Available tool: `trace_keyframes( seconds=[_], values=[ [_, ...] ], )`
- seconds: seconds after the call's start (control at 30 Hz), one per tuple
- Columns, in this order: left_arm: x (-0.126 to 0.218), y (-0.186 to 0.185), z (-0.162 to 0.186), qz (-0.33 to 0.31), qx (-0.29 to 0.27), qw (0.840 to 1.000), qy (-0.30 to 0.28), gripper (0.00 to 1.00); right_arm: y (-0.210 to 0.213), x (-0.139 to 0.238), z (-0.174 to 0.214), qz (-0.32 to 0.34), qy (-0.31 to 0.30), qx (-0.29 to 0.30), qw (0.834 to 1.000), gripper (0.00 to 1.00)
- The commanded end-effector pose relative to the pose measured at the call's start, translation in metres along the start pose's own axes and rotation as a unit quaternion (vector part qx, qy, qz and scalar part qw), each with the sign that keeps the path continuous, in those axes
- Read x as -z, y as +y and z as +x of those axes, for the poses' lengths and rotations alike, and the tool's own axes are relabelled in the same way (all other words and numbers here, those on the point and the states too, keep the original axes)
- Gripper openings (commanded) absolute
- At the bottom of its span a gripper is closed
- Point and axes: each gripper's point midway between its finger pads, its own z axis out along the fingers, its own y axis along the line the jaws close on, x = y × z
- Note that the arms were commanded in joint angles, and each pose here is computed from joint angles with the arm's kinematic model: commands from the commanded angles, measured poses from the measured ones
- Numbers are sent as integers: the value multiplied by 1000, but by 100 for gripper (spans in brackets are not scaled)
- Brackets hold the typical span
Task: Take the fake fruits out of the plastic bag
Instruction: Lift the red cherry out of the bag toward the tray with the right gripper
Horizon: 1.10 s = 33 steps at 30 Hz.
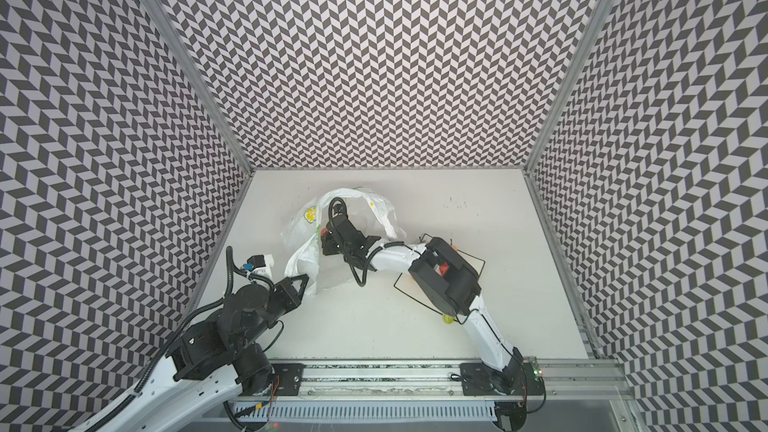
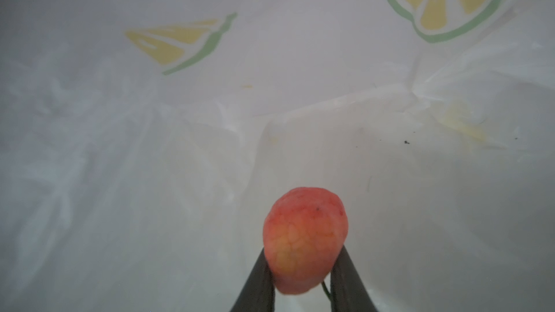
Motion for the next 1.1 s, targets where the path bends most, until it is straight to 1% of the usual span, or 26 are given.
trace_keyframes(
  seconds=[0.0,0.13,0.3,0.47,0.57,0.87,0.97,1.07],
  values=[
    [-3,2,-5,-6,6,1000,-20,0,29,22,-20,-63,-17,-23,998,0],
    [-5,6,-6,-15,8,1000,-26,0,23,31,-19,-64,-17,-33,997,0],
    [-3,9,-9,-20,15,999,-36,0,15,41,-17,-58,-15,-30,998,0],
    [-4,11,-10,-24,19,999,-41,0,20,65,-23,-63,-20,-19,998,0],
    [-5,12,-10,-25,22,998,-45,0,23,86,-25,-70,-22,-15,997,0],
    [-8,11,-13,-23,29,998,-56,0,26,155,-11,-90,-13,-6,996,0],
    [-11,11,-12,-21,31,998,-57,0,30,184,-4,-98,-16,-3,995,0],
    [-12,10,-12,-18,32,998,-58,0,26,217,1,-87,-22,5,996,0]
  ],
)
